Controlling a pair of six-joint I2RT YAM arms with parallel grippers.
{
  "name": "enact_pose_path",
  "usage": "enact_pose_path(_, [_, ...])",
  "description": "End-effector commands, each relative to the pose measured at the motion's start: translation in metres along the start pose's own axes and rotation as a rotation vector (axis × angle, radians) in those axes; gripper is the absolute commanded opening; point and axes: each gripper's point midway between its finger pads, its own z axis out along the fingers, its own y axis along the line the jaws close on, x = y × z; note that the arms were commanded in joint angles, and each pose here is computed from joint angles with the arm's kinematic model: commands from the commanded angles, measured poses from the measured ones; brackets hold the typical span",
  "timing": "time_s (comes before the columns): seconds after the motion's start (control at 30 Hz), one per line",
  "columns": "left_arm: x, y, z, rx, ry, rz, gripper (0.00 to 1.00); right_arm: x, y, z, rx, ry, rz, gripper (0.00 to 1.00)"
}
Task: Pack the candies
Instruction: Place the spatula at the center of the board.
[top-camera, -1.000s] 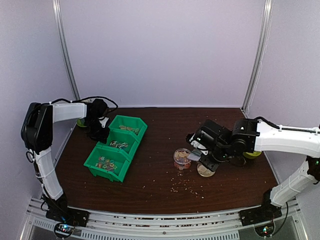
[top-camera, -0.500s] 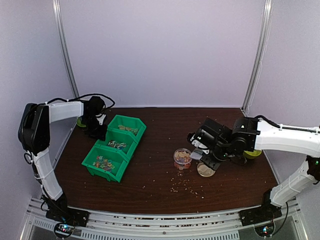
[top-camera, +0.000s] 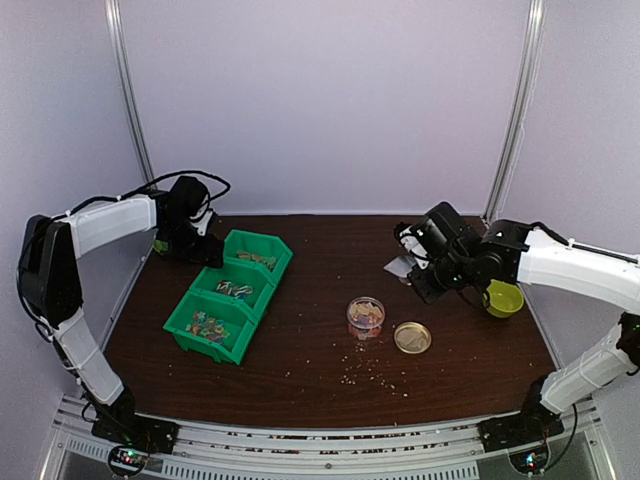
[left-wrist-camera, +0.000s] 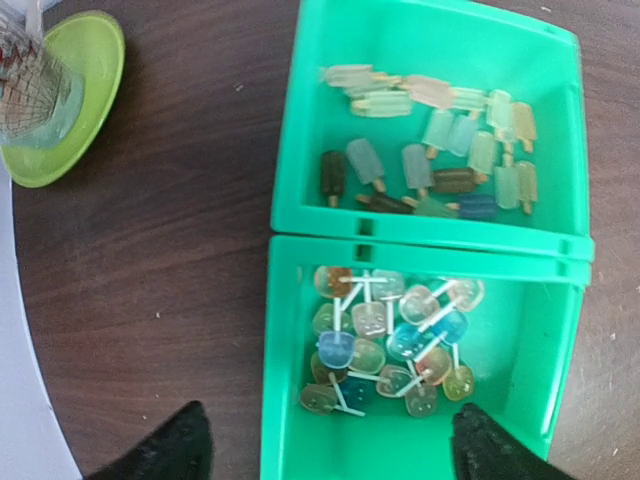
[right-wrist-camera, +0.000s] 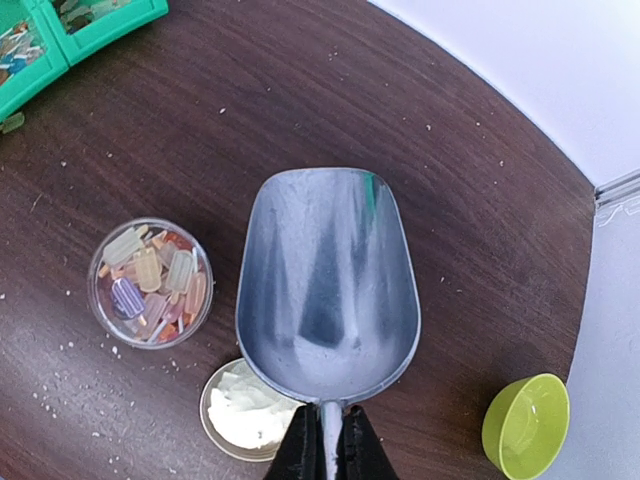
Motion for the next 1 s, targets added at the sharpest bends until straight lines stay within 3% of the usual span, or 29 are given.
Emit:
enact_pose_path(0.0, [-0.004,-0.015,-0.021,0.019,-0.064,0.038,0.97,-0.021,-0.025,0.012,0.065,-0.098,0.137,0.0])
enact_pose_path(0.2, [-0.001,-0.044,-0.029,0.059,-0.101,0.13,0.98,-0.031,-0.053,0.035,0.107,-0.156,0.273,0.0])
enact_pose_path(0.5, [0.011,-0.091,-0.031,0.155,-0.102,0.25,0.98,-0.024,-0.082,0.094,0.184,-0.102,0.374,0.0])
enact_pose_path(0.97, [0.012,-0.111,-0.034,0.256,-0.1,0.262,0.98,-0.011,-0.099,0.172,0.183,-0.003,0.486,0.0])
